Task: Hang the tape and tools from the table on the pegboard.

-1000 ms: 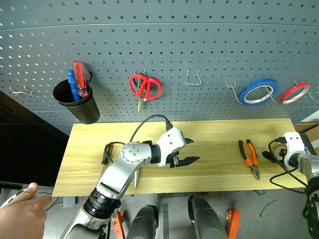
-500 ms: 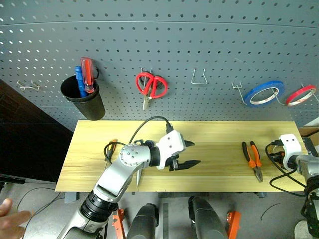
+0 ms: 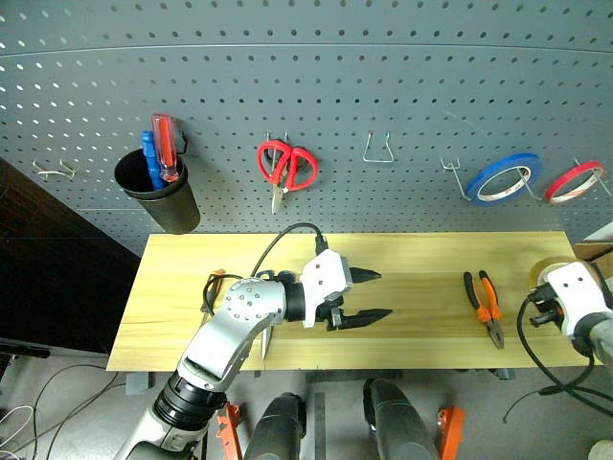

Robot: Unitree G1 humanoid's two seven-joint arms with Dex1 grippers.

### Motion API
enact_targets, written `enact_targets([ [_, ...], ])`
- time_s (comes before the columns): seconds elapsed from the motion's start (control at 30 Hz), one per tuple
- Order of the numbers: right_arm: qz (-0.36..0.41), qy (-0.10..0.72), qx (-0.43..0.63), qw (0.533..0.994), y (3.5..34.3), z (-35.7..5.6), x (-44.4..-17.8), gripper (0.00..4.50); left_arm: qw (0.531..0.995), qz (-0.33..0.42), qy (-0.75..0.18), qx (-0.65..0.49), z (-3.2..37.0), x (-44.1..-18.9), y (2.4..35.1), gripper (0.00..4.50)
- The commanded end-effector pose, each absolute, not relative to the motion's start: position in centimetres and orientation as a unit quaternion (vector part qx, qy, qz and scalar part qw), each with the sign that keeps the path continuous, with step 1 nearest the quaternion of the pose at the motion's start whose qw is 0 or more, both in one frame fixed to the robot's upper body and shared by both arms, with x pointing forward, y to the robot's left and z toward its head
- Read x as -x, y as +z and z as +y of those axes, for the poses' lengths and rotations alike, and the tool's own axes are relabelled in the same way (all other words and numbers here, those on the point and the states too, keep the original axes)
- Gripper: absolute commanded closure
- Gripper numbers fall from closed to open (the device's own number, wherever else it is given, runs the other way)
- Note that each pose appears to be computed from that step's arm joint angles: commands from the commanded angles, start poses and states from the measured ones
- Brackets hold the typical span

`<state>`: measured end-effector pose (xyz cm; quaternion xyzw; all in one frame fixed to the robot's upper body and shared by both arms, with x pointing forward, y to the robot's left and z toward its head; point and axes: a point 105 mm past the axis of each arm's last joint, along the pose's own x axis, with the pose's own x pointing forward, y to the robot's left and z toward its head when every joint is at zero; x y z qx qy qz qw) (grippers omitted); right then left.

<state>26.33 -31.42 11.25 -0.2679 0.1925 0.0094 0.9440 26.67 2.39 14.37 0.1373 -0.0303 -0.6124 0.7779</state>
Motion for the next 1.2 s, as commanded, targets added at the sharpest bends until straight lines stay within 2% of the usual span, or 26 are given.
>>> enact_targets([
  [0.03, 0.12, 0.005, 0.283, 0.951, 13.0, -26.8, -24.8, 4.07, 0.802, -0.065, -0.58, -0.127, 3.9, -27.3, 15.3, 1.4],
  [0.2, -0.033, 0.041, 0.324, 0.944, 14.9, -17.1, -23.5, 4.07, 0.835, -0.087, -0.531, -0.115, 6.9, -28.0, 15.7, 1.4],
  [0.3, -0.106, 0.046, 0.353, 0.929, 16.6, -14.3, -23.8, 4.07, 0.84, -0.095, -0.525, -0.102, 7.8, -27.7, 16.0, 1.4],
  [0.4, -0.16, 0.036, 0.362, 0.917, 18.8, -13.7, -24.9, 4.07, 0.831, -0.108, -0.536, -0.101, 7.7, -27.2, 16.3, 1.4],
  [0.5, -0.178, 0.039, 0.357, 0.916, 19.8, -14.0, -26.4, 4.07, 0.827, -0.118, -0.539, -0.109, 7.3, -27.2, 16.5, 1.4],
  [0.9, -0.168, 0.083, 0.319, 0.929, 18.6, -15.4, -32.2, 4.07, 0.822, -0.135, -0.542, -0.115, 5.7, -27.6, 16.9, 1.4],
  [1.03, -0.171, 0.1, 0.307, 0.931, 18.3, -14.8, -32.1, 2.76, 0.821, -0.136, -0.541, -0.116, 5.6, -27.6, 16.9, 1.4],
  [1.2, -0.143, 0.085, 0.282, 0.945, 16.9, -15.5, -29.8, 1.02, 0.821, -0.129, -0.539, -0.134, 6.2, -27.9, 16.3, 1.4],
])
